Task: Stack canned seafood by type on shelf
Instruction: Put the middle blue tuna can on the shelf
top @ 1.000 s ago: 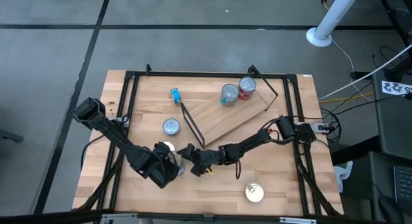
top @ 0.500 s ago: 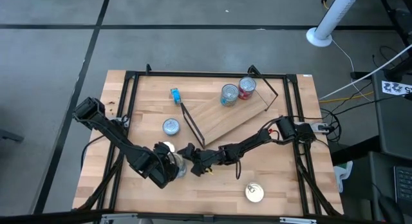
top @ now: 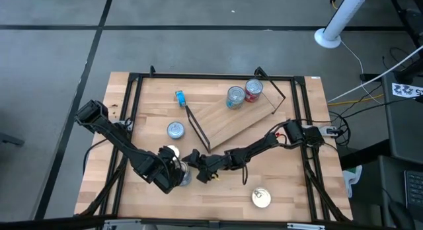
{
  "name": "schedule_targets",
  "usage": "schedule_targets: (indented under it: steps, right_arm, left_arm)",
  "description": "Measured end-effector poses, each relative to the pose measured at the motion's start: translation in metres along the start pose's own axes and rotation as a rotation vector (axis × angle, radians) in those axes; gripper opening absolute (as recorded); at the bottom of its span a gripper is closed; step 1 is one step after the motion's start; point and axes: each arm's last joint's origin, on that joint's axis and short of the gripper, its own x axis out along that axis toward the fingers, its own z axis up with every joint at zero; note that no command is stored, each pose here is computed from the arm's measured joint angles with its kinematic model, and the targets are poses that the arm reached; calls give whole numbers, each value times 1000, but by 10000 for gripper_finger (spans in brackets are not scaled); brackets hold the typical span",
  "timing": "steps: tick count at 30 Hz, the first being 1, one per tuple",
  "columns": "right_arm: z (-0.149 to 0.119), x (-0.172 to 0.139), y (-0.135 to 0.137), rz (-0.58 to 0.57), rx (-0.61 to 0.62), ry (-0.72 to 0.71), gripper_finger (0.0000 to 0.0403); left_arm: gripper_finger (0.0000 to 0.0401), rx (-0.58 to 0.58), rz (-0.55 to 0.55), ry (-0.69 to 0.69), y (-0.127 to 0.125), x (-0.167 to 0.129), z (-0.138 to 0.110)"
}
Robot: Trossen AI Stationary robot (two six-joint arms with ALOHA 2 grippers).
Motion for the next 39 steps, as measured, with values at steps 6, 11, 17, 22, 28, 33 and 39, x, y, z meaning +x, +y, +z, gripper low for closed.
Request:
schedule_targets:
  steps: [6, 11, 17, 22, 28, 33, 39]
  right_arm:
    - [0, 0, 1, 11, -1, -6, 262]
    - [-1, 0, 3, 43, -12, -5, 262]
    - [-1, 0, 4, 61, -19, 0, 262]
    - [-1, 0, 4, 63, -20, 2, 262]
    - [-1, 0, 5, 65, -21, 2, 262]
    - [-1, 0, 5, 67, -22, 2, 262]
    - [0, -1, 5, 80, -20, -29, 262]
  left_arm:
    - [11, -1, -3, -3, 0, 0, 0]
    - [11, 1, -8, -6, -1, 0, 0]
    - [12, 11, -6, -6, -1, 0, 0]
    - [11, 29, -5, -5, 0, -1, 0]
    - [3, 40, -7, -4, 0, -1, 0]
    - [12, 43, -14, 2, -1, -1, 0]
    - [7, 64, -48, 7, -5, 0, -1]
